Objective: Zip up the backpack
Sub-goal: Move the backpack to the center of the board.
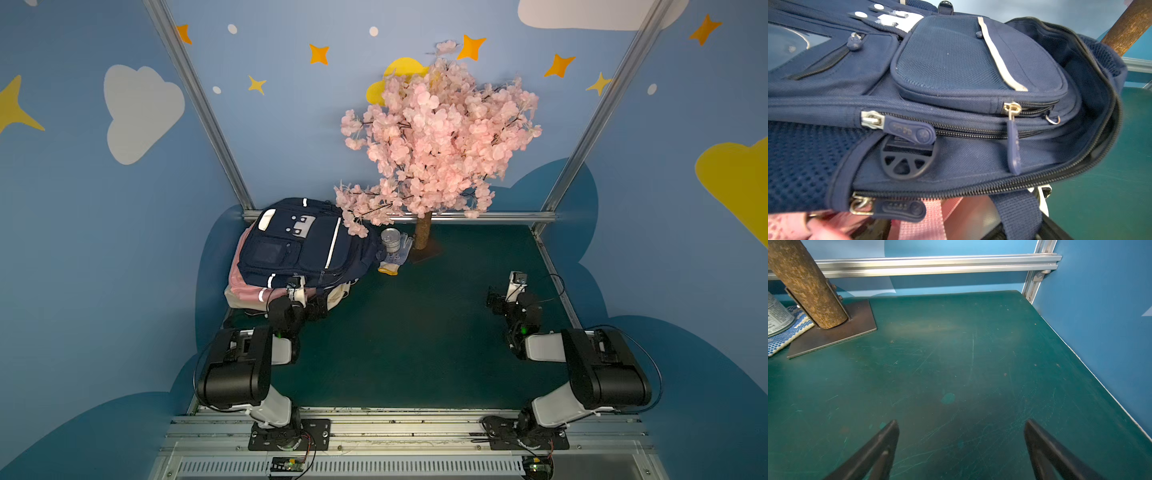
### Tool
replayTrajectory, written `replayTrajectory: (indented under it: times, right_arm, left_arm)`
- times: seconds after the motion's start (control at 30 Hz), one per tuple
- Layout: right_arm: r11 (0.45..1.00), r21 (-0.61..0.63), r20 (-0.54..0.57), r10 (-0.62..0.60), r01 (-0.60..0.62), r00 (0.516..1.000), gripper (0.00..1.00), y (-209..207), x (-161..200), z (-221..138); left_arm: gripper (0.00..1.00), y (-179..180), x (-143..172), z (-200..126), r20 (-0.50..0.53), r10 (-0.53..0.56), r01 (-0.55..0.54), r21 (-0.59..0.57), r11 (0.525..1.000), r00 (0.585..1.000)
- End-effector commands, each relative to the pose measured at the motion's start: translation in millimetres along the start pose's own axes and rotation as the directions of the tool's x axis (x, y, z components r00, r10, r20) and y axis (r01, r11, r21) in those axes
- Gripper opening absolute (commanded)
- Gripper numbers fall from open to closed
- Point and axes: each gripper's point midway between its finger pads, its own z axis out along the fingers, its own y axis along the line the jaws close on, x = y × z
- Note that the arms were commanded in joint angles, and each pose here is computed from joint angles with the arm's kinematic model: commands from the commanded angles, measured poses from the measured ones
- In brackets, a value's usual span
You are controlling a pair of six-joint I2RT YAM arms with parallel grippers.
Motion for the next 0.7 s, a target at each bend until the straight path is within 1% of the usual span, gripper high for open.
replayTrajectory:
  times: [0.0, 0.67]
  right_arm:
    - [1.000, -0.012, 0.002, -0.010, 0.010, 1.000, 0.96, 1.4, -1.0, 1.5]
    - [1.000, -0.011, 0.002, -0.011, 0.011, 1.000, 0.96, 1.3, -0.8, 1.6]
  left_arm:
    - [1.00, 3.5, -9.5, 4.2, 0.015, -0.005, 0.005, -0.005, 1.000, 1.000]
    - [1.00, 3.4, -8.2, 3.4, 0.013, -0.010, 0.010, 0.000, 1.000, 1.000]
